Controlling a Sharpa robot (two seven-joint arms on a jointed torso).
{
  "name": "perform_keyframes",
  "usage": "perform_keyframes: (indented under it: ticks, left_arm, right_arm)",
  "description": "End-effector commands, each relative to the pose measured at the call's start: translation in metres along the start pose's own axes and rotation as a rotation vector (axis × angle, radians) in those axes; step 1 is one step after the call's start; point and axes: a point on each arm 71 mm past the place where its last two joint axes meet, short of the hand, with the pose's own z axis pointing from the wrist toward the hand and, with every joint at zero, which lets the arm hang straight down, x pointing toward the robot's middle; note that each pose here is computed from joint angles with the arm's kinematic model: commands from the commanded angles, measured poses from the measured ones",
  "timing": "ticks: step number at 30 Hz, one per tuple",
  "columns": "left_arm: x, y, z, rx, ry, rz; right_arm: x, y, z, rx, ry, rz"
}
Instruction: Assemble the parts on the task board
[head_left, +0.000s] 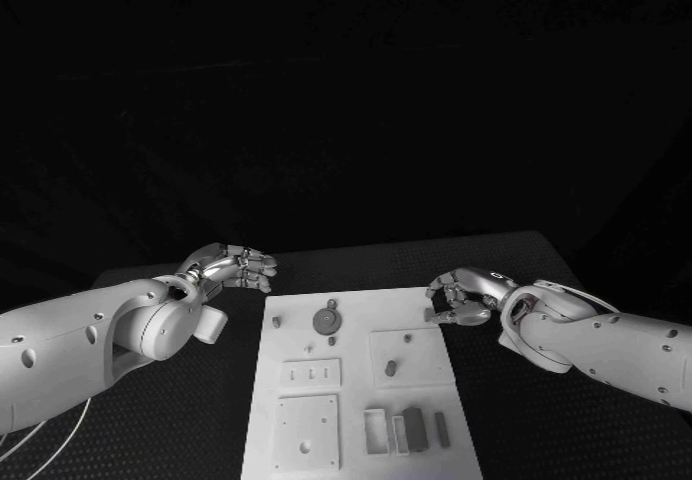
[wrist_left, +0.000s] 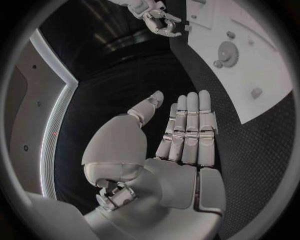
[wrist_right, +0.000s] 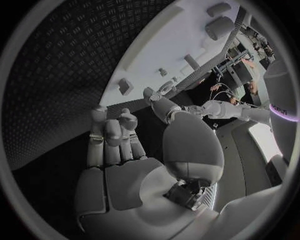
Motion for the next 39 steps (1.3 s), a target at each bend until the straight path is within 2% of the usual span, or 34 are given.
perform_keyframes:
  ticks: [1,16,26,39]
  left_arm:
    - [0.0026,-0.001,0.0001,0.011,0.022,-0.001]
    - [0.0038,0.0001,0.0002,0.006,0.026,-0.003]
    - [0.0041,0.0005,0.0003,0.004,0.027,-0.003]
    - [0.0034,0.0012,-0.0002,0.0,0.027,-0.003]
  right_arm:
    - [0.004,0.001,0.0,-0.015,-0.009,0.008]
    - [0.02,-0.002,0.008,0.008,-0.011,0.002]
    - [0.024,-0.008,0.007,0.034,-0.043,-0.014]
    - [0.03,-0.009,0.007,0.035,-0.024,-0.015]
